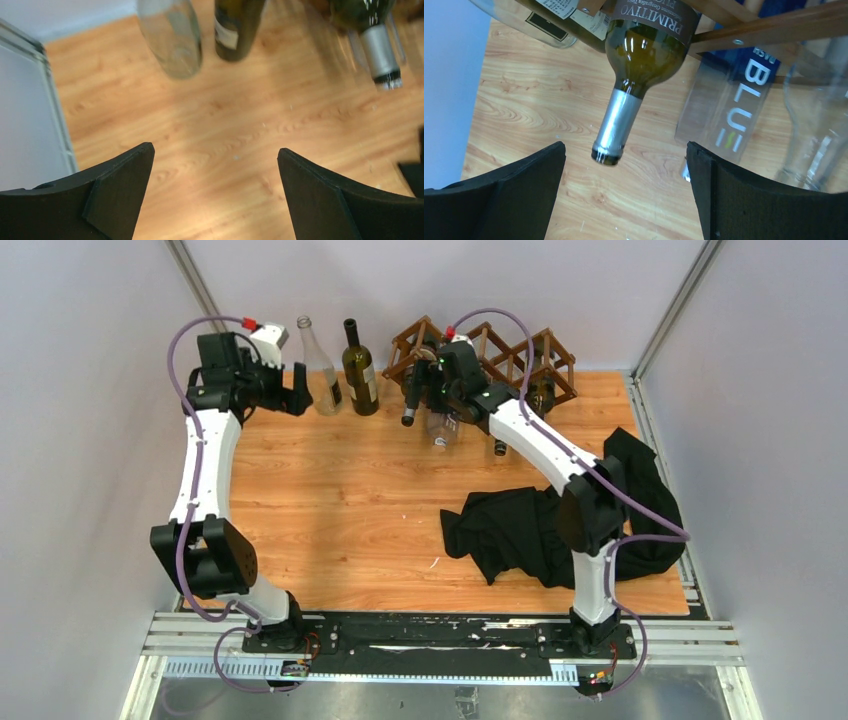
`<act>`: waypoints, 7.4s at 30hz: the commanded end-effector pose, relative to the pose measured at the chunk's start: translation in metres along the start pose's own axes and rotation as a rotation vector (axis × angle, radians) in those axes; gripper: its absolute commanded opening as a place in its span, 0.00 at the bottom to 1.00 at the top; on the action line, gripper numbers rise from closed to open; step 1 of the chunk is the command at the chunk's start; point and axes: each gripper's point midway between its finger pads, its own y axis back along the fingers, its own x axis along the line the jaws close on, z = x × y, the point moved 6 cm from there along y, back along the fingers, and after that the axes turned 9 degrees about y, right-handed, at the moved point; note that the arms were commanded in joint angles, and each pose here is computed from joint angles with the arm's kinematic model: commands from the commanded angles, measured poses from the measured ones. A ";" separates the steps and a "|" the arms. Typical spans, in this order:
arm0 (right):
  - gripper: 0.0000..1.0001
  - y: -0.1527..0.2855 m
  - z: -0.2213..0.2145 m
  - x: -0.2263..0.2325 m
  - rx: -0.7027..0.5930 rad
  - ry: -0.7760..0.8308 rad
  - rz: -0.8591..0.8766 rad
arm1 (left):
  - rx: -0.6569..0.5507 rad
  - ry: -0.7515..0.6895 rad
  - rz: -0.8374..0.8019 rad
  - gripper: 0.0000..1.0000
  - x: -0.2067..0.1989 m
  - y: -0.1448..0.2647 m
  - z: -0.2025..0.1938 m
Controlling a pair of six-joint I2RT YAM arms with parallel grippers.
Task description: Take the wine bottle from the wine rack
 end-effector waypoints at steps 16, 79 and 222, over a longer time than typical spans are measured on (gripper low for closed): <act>0.78 -0.096 -0.032 0.002 0.073 -0.133 0.014 | 0.186 0.154 -0.193 1.00 -0.029 -0.004 -0.075; 0.00 0.093 -0.091 0.015 -0.062 -0.320 0.320 | 0.256 -0.126 -0.276 1.00 -0.094 -0.034 -0.105; 0.00 0.257 -0.110 0.105 -0.369 0.363 0.969 | -0.235 0.066 -1.139 1.00 -0.293 0.167 -0.020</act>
